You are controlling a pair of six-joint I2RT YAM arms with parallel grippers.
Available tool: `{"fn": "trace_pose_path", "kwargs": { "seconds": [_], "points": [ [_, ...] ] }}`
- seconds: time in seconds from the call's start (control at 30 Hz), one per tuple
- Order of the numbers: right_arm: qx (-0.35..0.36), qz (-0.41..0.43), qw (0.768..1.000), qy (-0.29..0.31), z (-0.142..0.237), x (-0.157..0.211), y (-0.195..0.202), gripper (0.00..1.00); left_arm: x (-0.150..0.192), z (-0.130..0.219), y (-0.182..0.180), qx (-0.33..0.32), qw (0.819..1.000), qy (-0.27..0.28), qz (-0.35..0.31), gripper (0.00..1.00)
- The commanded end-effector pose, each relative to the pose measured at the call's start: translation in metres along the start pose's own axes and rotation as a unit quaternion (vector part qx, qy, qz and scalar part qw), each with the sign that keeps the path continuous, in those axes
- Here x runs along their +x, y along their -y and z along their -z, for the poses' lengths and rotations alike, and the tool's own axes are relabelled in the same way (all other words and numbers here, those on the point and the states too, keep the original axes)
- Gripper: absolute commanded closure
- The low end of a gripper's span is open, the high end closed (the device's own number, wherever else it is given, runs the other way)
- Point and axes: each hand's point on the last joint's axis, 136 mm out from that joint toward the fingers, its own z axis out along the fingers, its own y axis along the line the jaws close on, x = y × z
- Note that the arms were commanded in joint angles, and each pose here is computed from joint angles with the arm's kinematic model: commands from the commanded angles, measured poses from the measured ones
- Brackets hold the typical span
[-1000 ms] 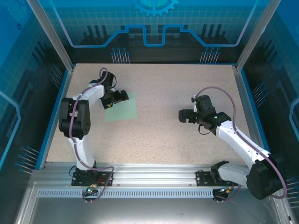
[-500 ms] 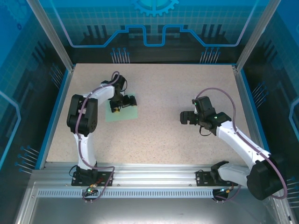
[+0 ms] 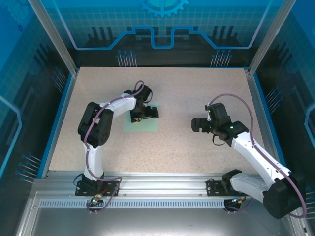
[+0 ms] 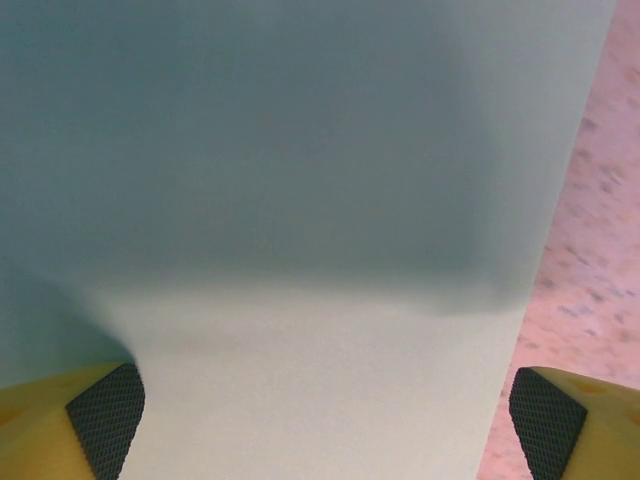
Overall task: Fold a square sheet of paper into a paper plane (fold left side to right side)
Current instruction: Move the square sheet of paper to the center of the table, then pick up the square sheet of paper from the center of the table.
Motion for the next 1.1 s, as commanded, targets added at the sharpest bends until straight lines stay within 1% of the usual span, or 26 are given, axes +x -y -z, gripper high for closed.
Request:
{"fn": "trace_pose_path", "kwargs": {
  "seconds": [0.0,0.17,0.27,0.33,0.43,0.53,0.63,0.7,0.73,0.83,0.97,1.07],
  "points": [
    [0.005,-0.002,1.000,-0.014,-0.001,0.012,0.001,0.00,0.035,-0.006,0.035,0.042,0.998,-0.045,0.021,0.02],
    [-0.002,-0.010,1.000,-0.018,-0.005,0.016,0.001,0.01,0.054,-0.010,0.067,0.061,0.997,-0.043,0.031,0.02],
    [-0.010,-0.020,0.999,-0.026,-0.010,0.020,0.000,0.01,0.065,-0.013,0.087,0.076,0.996,-0.048,0.022,0.02],
    [-0.020,-0.028,0.999,-0.033,-0.013,0.021,-0.001,0.00,0.066,-0.012,0.093,0.081,0.995,-0.049,0.021,0.02],
    [-0.033,-0.030,0.998,-0.039,-0.020,0.019,-0.006,0.01,0.061,0.002,0.098,0.091,0.995,-0.035,0.014,0.02],
    [-0.039,-0.022,0.998,-0.048,-0.030,0.014,-0.011,0.01,0.055,0.028,0.101,0.105,0.994,-0.012,0.000,0.01],
    [-0.045,-0.018,0.997,-0.063,-0.048,0.005,-0.019,0.01,0.049,0.051,0.090,0.108,0.994,0.011,0.002,0.01],
    [-0.058,-0.018,0.996,-0.070,-0.060,-0.007,-0.030,0.03,0.049,0.056,0.071,0.097,0.995,0.013,0.018,0.02],
    [-0.066,-0.017,0.995,-0.069,-0.064,-0.016,-0.036,0.05,0.050,0.055,0.063,0.098,0.995,0.009,0.026,0.01],
    [-0.066,-0.013,0.994,-0.085,-0.089,-0.029,-0.048,0.08,0.059,0.046,0.042,0.112,0.992,-0.010,0.048,0.02],
    [-0.061,-0.005,0.992,-0.106,-0.123,-0.040,-0.065,0.10,0.069,0.035,0.035,0.143,0.988,-0.030,0.058,0.02],
    [-0.054,0.010,0.991,-0.121,-0.145,-0.046,-0.079,0.11,0.070,0.027,0.031,0.141,0.987,-0.035,0.062,0.02]
  ]
}}
